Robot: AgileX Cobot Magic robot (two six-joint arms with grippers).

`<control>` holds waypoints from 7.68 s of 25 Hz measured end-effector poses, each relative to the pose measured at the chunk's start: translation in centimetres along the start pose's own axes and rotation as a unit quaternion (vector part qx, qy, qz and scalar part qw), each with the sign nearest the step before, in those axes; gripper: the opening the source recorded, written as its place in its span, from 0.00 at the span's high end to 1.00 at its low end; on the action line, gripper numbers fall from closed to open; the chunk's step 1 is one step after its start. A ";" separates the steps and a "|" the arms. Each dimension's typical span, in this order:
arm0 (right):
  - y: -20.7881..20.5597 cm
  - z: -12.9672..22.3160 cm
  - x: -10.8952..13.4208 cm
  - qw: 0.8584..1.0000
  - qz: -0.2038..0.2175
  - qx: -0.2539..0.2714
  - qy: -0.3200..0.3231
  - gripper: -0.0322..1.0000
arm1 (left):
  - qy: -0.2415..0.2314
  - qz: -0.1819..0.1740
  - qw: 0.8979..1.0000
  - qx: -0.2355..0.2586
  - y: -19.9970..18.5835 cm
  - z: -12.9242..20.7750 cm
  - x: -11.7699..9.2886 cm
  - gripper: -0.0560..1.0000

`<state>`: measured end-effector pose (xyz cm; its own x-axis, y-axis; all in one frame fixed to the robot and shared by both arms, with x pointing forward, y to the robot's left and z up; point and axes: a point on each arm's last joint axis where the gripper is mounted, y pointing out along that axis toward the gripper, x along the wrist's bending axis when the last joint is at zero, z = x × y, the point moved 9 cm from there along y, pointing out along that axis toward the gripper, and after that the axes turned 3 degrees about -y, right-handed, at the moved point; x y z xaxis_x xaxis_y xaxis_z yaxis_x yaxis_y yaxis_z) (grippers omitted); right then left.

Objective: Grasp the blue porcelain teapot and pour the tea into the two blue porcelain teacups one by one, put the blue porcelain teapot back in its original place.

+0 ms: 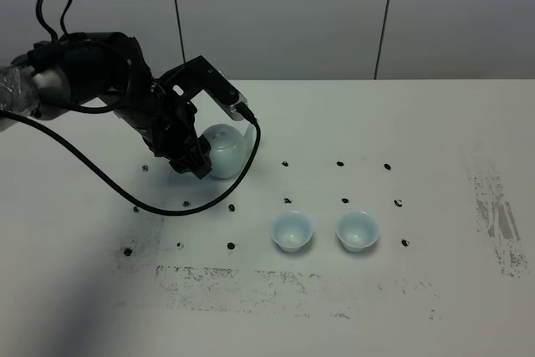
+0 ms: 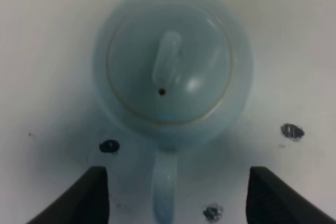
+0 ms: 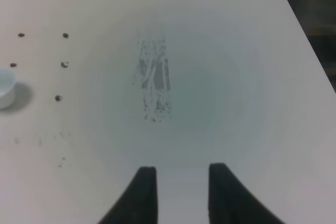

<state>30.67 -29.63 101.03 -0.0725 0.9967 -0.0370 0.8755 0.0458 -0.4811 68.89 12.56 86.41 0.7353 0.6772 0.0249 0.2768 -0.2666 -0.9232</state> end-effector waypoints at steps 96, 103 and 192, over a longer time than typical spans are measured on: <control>0.0 0.0 0.0 1.000 0.000 0.000 0.000 0.75 | 0.085 -0.007 0.991 -0.106 -3.1 -7.0 -3.8 0.85; 0.0 0.0 0.0 1.000 0.000 0.000 0.000 0.75 | 0.153 0.010 0.979 -0.135 -3.4 -11.6 -5.9 0.88; 0.0 0.0 0.1 1.000 -0.004 0.000 0.002 0.75 | 0.730 0.005 0.680 -0.063 -0.8 -9.9 -11.3 0.88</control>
<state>30.66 -29.50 101.03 -0.0771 0.9966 -0.0306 0.8750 0.0529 -0.4812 66.50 -1.69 90.64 0.5425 -0.7043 0.4579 0.2504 -0.3847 -0.8884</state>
